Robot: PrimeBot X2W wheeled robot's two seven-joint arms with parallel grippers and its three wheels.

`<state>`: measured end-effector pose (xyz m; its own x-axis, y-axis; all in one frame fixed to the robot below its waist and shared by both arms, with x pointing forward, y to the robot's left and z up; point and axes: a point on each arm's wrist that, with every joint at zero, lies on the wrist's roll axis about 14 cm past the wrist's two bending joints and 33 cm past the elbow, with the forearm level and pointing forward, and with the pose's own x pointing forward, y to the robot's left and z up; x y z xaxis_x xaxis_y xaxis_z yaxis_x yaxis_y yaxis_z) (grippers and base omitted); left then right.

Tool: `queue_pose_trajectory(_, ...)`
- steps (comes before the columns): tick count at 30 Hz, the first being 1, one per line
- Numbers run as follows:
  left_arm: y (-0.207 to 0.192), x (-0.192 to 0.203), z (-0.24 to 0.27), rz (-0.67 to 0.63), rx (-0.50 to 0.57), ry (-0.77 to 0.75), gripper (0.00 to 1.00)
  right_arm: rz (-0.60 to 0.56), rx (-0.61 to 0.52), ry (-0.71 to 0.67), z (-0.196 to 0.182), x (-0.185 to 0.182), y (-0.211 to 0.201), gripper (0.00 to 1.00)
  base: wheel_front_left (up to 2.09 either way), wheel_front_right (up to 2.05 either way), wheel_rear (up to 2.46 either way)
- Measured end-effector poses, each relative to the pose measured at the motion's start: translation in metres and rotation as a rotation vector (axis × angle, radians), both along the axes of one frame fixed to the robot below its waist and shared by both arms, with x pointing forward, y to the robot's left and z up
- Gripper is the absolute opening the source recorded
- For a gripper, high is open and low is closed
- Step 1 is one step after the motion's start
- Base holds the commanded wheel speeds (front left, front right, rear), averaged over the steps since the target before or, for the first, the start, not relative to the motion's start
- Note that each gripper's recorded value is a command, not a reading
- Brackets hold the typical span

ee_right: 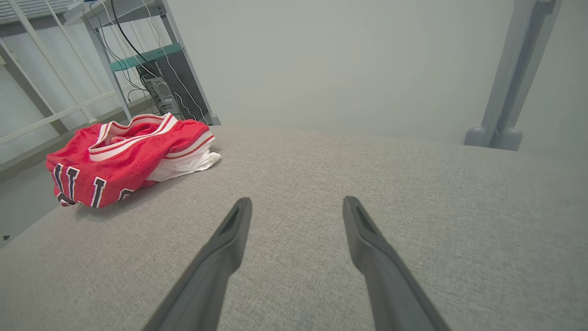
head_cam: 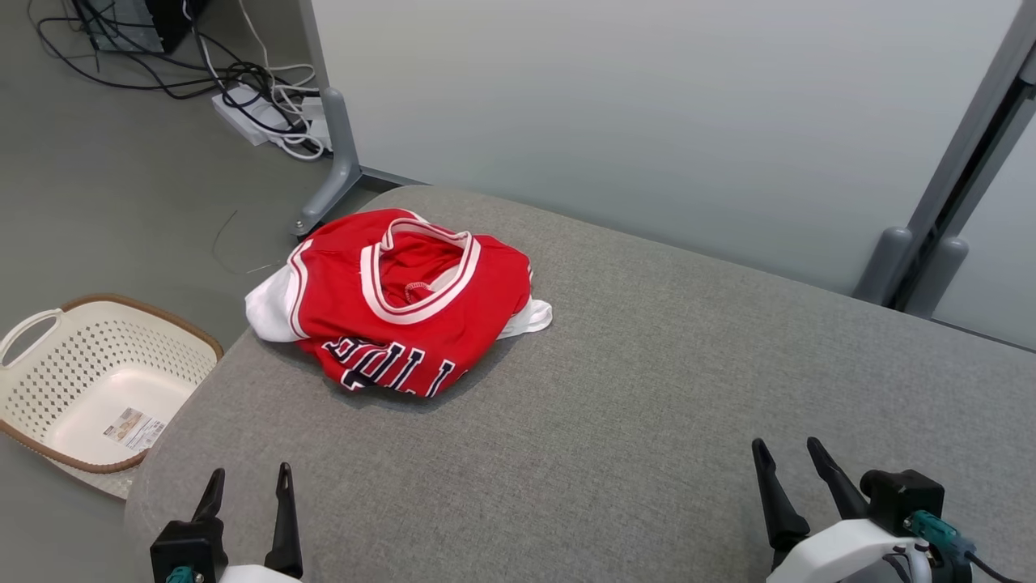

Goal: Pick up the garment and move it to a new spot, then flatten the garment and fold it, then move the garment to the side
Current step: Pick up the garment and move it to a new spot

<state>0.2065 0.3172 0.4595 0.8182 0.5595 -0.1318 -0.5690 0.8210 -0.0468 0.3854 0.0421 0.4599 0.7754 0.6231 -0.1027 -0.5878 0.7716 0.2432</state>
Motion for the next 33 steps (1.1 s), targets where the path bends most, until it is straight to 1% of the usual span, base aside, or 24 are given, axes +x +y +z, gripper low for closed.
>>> queue_pose_trajectory(10,-0.002,0.002,0.001,-0.007,-0.013,0.0,1.0,0.003,-0.007,0.003,-0.002,-0.001,0.0,1.0,0.0,0.0,0.0)
queue_pose_trajectory(13,-0.005,0.017,0.009,-0.048,-0.01,-0.009,1.0,-0.008,-0.009,0.008,-0.004,-0.001,-0.004,1.0,0.0,0.0,0.0)
queue_pose_trajectory(17,-0.011,0.053,0.016,-0.155,-0.036,0.034,1.0,-0.011,-0.012,0.008,-0.005,0.001,-0.006,1.0,0.0,0.0,0.0)
queue_pose_trajectory(21,-0.007,0.104,0.025,-0.233,-0.091,0.118,1.0,-0.019,-0.023,0.008,-0.007,0.009,-0.009,1.0,0.0,0.0,0.0)
queue_pose_trajectory(26,-0.014,0.163,0.02,-0.329,-0.194,0.306,1.0,-0.013,-0.061,0.018,-0.014,0.017,-0.012,1.0,0.0,0.0,0.0)
queue_pose_trajectory(30,-0.013,0.196,0.014,-0.377,-0.188,0.436,1.0,-0.032,-0.066,0.01,-0.011,0.026,-0.021,1.0,0.0,0.0,0.0)
queue_pose_trajectory(33,-0.016,0.206,-0.013,-0.4,-0.208,0.575,1.0,-0.064,-0.07,0.019,-0.014,0.03,-0.034,1.0,0.0,0.0,0.0)
